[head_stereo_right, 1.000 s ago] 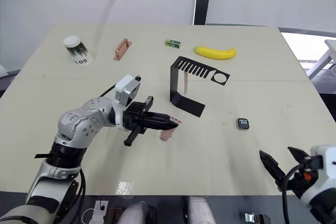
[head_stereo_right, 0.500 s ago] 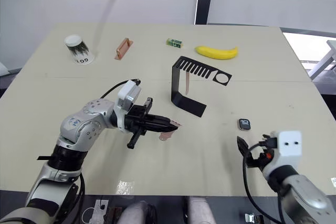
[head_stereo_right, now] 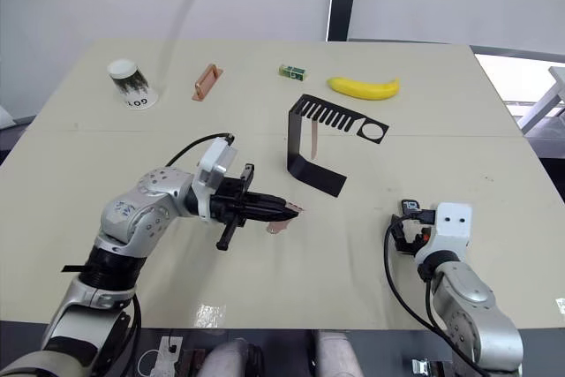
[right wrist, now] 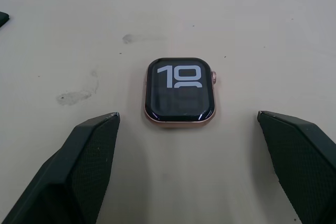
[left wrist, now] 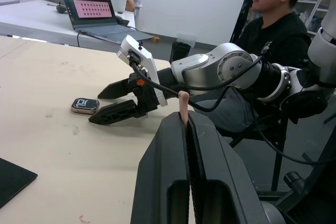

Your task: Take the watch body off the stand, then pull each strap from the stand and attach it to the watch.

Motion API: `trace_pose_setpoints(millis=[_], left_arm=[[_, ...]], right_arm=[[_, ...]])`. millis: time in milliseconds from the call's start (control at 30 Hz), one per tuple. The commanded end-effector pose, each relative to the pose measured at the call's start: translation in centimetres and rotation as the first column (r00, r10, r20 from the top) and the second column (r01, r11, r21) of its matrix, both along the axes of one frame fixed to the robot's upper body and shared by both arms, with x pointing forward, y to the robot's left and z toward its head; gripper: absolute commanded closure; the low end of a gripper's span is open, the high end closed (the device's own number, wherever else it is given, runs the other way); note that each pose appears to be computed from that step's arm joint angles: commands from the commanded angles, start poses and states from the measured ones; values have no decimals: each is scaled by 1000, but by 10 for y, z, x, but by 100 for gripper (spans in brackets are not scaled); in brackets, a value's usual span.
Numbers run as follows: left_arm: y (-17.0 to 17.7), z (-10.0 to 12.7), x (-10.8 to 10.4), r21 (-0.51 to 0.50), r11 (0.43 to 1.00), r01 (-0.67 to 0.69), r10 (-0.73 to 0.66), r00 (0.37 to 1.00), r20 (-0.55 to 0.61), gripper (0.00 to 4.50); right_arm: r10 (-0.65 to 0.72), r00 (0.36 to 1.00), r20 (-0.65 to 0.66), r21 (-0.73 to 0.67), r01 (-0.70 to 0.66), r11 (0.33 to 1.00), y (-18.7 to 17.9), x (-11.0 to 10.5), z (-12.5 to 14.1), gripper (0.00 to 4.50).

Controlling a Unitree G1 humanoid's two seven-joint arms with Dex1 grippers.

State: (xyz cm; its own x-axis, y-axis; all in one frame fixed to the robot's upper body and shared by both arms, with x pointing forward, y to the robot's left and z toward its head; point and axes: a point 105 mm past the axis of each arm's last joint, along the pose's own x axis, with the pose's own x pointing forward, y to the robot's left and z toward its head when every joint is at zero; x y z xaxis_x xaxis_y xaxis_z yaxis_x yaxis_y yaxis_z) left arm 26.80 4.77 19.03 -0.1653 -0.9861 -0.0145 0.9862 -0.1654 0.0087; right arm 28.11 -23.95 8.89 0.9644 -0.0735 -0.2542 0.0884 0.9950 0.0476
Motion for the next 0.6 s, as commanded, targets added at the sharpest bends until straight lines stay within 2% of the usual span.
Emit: trace_pose_setpoints(millis=[33,200,267,367,600], left_arm=[[0,6,-4,-6,1000,1,-1,999,32,450],[-1,6,-6,-4,1000,-2,2,999,32,450],[-1,6,-6,-4,1000,-2,2,1000,31,450],[-2,6,-7,-6,1000,-3,3,1000,30,450],[-2,6,-7,-9,1000,-12,12,1000,29,450]], right_arm=[[-54,998,23,0,54,999,-8,2,3,4],[-57,998,17,-3,57,998,-1,6,1,4],[-66,998,12,-6,66,998,-1,6,0,57],[-64,998,5,-11,64,998,1,6,-1,171],[-74,997,3,-4,74,997,3,9,-2,171]])
